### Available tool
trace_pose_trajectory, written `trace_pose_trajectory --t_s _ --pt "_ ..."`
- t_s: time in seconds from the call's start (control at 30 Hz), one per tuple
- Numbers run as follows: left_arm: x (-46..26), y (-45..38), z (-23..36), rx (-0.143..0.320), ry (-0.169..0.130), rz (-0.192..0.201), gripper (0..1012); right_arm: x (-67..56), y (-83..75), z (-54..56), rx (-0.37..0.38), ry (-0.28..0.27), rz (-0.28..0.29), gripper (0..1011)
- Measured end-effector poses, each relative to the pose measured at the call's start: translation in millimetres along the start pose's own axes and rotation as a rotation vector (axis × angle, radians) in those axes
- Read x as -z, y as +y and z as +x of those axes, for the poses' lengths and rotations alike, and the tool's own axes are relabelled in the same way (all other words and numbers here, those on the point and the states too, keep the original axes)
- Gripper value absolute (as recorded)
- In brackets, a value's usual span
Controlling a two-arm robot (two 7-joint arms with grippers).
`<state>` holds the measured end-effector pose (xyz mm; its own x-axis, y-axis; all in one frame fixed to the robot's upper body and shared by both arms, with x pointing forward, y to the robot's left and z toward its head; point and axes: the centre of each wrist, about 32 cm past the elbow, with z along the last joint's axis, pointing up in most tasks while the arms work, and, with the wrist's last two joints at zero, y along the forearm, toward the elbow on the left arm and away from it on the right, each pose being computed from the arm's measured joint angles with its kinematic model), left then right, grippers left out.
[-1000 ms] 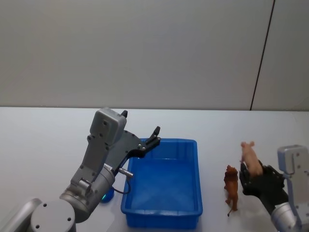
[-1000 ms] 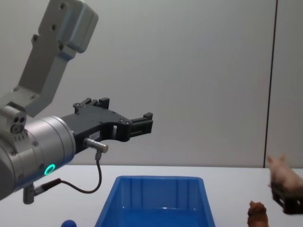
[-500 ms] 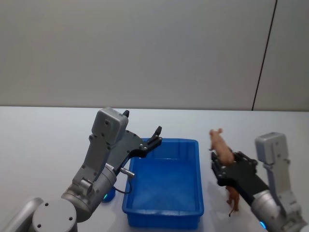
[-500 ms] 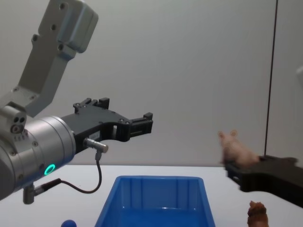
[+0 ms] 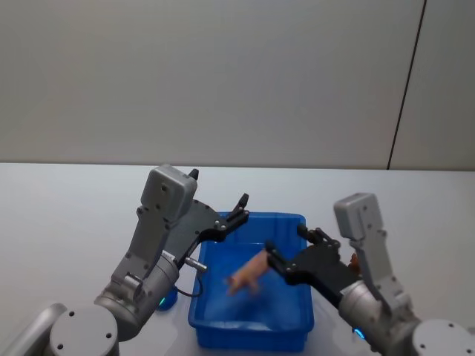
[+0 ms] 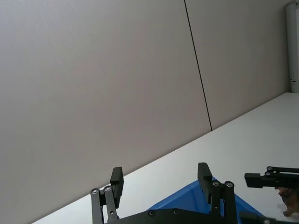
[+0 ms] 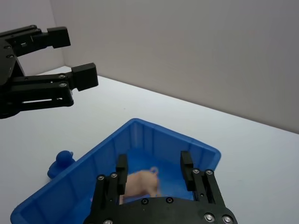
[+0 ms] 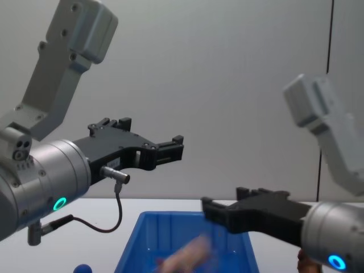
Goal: Pick up the two dolls from the table and place them into the box.
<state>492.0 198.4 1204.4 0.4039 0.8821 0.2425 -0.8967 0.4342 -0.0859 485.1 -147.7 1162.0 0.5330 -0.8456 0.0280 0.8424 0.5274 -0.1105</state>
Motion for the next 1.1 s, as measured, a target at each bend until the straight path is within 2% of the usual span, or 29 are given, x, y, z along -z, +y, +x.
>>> trace_pose_trajectory --t_s 0.23,0.43,0.8,1.1 --pt "0.0 0.0 0.0 0.000 0.000 0.000 1001 -0.1 12.5 -5.2 -0.021 0.007 -0.031 846" --pt "0.0 0.0 0.0 0.000 0.000 0.000 1001 0.4 16.6 -7.9 0.012 0.008 -0.056 1001" --pt "0.0 0.0 0.0 0.000 0.000 0.000 1001 3.4 9.2 -11.0 0.126 0.001 -0.087 1001" --pt "0.0 0.0 0.0 0.000 0.000 0.000 1001 10.8 -11.8 -12.3 0.267 -0.016 -0.125 1001"
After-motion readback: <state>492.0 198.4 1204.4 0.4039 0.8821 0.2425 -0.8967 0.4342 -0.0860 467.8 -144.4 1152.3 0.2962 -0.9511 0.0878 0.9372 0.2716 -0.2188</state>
